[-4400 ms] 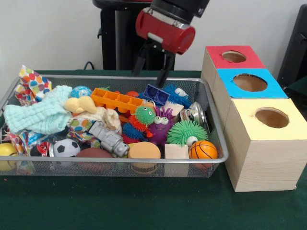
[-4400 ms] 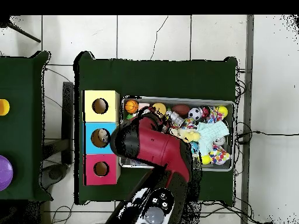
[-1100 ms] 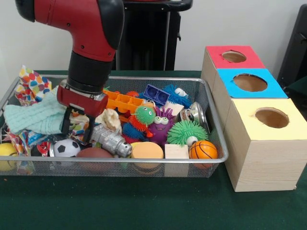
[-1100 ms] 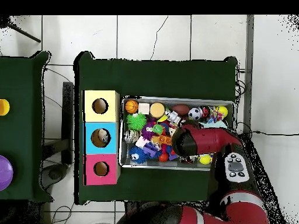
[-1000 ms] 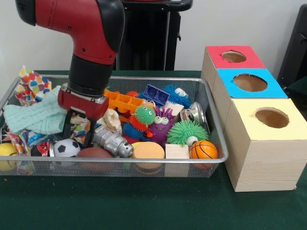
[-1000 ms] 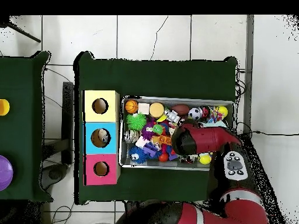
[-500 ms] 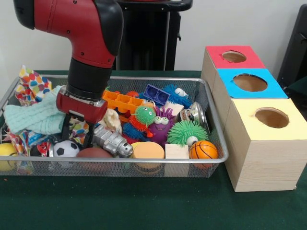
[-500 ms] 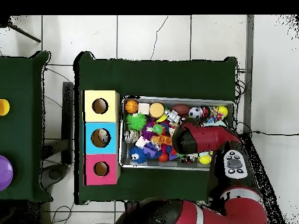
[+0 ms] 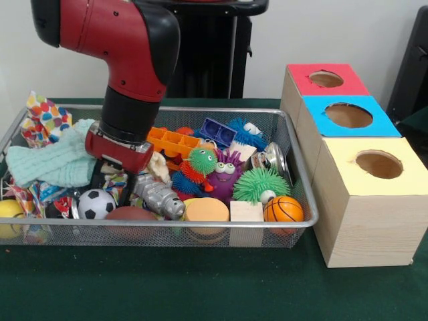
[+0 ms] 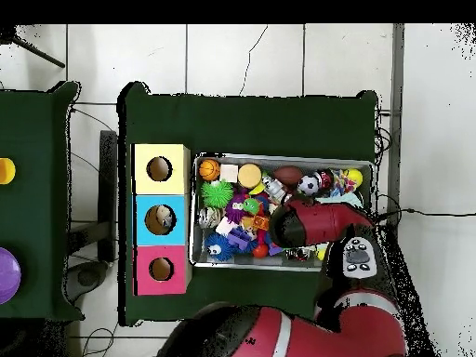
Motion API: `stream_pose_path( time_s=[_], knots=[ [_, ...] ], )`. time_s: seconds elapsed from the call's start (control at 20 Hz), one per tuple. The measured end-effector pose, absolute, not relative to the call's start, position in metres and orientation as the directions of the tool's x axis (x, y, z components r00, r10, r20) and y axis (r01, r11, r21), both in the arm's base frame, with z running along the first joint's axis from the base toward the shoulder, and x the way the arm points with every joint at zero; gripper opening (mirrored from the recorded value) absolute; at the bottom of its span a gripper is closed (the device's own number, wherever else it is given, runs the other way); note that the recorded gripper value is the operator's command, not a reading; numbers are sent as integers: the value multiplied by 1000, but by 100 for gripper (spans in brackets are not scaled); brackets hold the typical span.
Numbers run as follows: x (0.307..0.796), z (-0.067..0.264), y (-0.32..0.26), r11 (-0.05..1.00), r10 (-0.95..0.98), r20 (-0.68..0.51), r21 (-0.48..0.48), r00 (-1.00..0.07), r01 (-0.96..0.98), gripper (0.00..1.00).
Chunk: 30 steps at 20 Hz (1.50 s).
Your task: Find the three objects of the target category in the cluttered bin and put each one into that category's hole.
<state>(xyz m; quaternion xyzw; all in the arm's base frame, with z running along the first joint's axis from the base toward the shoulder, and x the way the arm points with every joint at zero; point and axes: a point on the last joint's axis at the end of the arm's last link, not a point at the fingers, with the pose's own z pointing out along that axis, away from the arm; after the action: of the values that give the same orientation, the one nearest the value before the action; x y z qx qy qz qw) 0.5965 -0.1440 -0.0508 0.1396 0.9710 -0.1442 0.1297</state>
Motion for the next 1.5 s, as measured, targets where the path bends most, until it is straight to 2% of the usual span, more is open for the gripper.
stream_pose_path(
  time_s=[0.65,1.0,1.25,1.5],
  knots=[
    [599,-53,-135,887,277,-292,-287,-915,361,100],
    [598,-43,-127,868,273,-298,-334,-915,368,100],
    [593,-17,-106,841,239,-285,-417,-928,345,100],
    [586,24,-81,794,244,-253,-502,-936,343,100]
  ],
)
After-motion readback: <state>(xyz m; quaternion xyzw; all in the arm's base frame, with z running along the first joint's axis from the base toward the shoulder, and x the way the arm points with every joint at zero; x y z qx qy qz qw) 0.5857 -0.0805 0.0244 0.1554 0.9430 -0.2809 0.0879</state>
